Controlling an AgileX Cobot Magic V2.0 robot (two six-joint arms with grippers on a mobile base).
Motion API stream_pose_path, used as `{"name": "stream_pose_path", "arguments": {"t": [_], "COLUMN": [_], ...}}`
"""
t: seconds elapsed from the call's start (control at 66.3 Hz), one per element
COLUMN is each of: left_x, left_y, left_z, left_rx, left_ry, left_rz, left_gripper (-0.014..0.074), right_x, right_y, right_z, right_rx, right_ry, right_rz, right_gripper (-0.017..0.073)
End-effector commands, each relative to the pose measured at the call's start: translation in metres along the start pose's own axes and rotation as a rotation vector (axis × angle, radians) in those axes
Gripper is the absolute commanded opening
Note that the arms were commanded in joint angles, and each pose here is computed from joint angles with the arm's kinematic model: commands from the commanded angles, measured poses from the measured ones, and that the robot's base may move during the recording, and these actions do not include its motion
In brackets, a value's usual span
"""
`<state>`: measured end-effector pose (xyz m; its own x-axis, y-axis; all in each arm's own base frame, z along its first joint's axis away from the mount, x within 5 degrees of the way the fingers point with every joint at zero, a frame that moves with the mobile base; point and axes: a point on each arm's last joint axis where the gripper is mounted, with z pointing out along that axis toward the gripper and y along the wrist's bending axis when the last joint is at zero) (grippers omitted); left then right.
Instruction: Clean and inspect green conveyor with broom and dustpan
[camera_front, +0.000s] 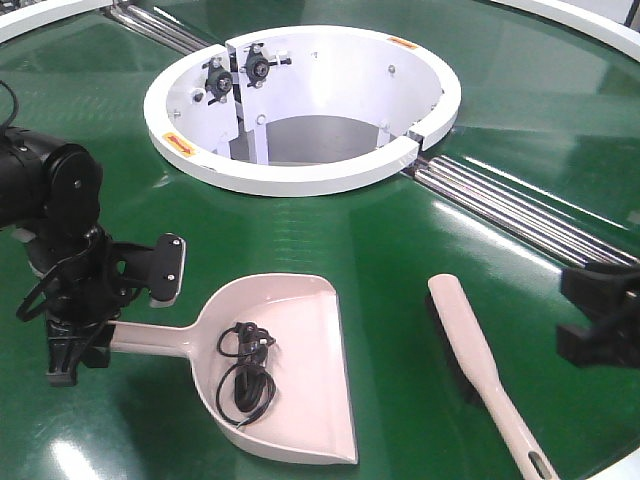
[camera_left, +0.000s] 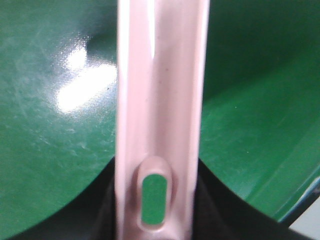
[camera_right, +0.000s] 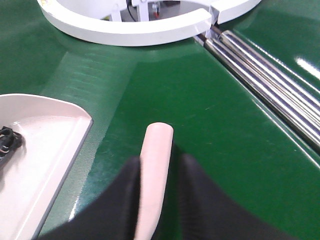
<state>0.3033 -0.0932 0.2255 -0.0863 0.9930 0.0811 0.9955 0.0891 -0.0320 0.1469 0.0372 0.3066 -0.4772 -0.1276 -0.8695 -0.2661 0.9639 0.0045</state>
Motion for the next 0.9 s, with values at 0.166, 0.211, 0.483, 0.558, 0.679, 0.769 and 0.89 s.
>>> {"name": "stream_pose_path", "arguments": {"t": [0.166, 0.211, 0.483, 0.558, 0.679, 0.769, 0.89], "left_x": [-0.002, -0.002, -0.002, -0.002, -0.002, -0.002, -0.002], "left_y": [-0.004, -0.004, -0.004, -0.004, -0.004, -0.004, -0.004], "left_z": [-0.018, -0.018, -0.018, -0.018, -0.018, -0.018, -0.018], "left_rx": [-0.033, -0.033, -0.033, -0.033, -0.033, -0.033, -0.033], "left_ry": [-0.038, -0.038, -0.038, -0.038, -0.038, -0.038, -0.038], "left_rz": [-0.005, -0.005, -0.005, -0.005, -0.005, -0.005, -0.005], "left_gripper": [-0.0023, -0.0023, -0.0023, -0.0023, -0.0023, -0.0023, -0.0023], "right_x": [-0.011, -0.011, -0.011, -0.011, -0.011, -0.011, -0.011], "right_y": [0.000, 0.000, 0.001, 0.001, 0.001, 0.001, 0.001], "right_z": [-0.038, -0.041, -0.044, -0.044, -0.044, -0.044, -0.044], "right_rx": [0.016, 0.016, 0.009, 0.009, 0.010, 0.010, 0.010], "right_ry": [-0.241, -0.252, -0.260, -0.260, -0.260, -0.260, -0.260], "right_rz": [-0.007, -0.007, 0.023, 0.022, 0.021, 0.021, 0.021], "right_gripper": [-0.0010, -0.0010, -0.0010, -0.0010, -0.0010, -0.0010, -0.0010]}}
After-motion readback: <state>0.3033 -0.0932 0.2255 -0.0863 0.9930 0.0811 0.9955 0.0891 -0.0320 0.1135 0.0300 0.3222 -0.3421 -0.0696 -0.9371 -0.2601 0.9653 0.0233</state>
